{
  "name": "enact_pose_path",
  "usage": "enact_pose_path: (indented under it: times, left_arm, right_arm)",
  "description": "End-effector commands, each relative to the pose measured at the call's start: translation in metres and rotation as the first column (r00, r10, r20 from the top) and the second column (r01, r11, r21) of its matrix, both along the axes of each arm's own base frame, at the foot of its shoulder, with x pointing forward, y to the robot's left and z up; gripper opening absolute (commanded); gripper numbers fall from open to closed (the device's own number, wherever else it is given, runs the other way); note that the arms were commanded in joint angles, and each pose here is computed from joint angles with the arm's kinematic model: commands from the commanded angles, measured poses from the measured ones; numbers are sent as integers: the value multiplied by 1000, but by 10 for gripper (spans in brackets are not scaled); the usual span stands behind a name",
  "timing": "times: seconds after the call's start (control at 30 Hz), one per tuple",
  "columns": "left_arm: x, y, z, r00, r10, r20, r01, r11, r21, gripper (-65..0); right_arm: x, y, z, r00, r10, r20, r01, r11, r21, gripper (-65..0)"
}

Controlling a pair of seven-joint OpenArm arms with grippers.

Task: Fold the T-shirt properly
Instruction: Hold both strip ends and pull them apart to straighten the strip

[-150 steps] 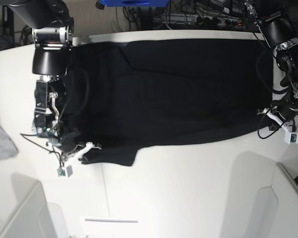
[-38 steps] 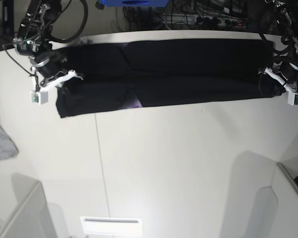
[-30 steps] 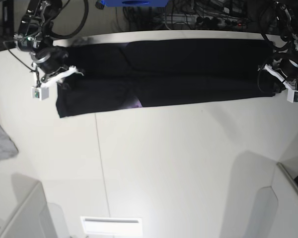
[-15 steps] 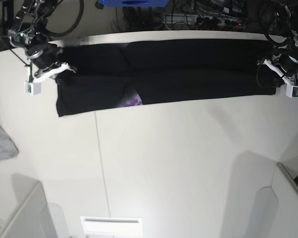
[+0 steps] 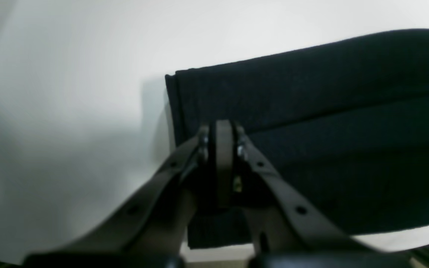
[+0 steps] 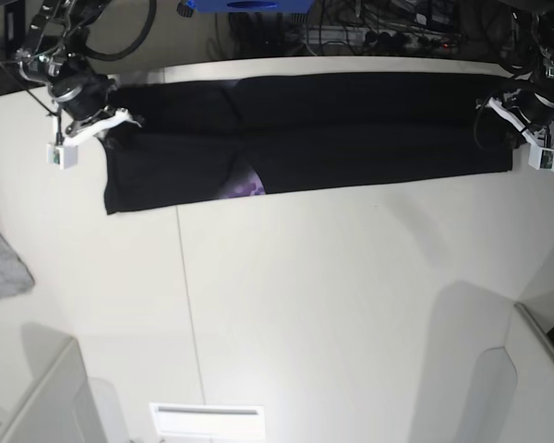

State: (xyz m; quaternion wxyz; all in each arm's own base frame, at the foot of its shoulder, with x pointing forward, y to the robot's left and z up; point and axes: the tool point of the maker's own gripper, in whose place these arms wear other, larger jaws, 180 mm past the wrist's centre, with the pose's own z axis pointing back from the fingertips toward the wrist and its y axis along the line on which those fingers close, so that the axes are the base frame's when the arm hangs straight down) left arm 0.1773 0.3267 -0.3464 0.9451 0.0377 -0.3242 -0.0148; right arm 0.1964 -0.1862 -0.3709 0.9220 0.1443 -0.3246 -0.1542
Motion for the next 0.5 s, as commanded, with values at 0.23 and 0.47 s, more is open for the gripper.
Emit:
enact_pose_path:
  times: [0.23,0.47]
  left_arm:
    - [1,1,6,1000,-18,13,18,1000,15,-650]
    - [-1,1,3,1000,-10,3,10,1000,9,-650]
  right_arm:
    - [2,-4,-5,1000,-12,-1,12,1000,6,-650]
    - [-1,-6,-11,1000,-15,-19,15,1000,6,-650]
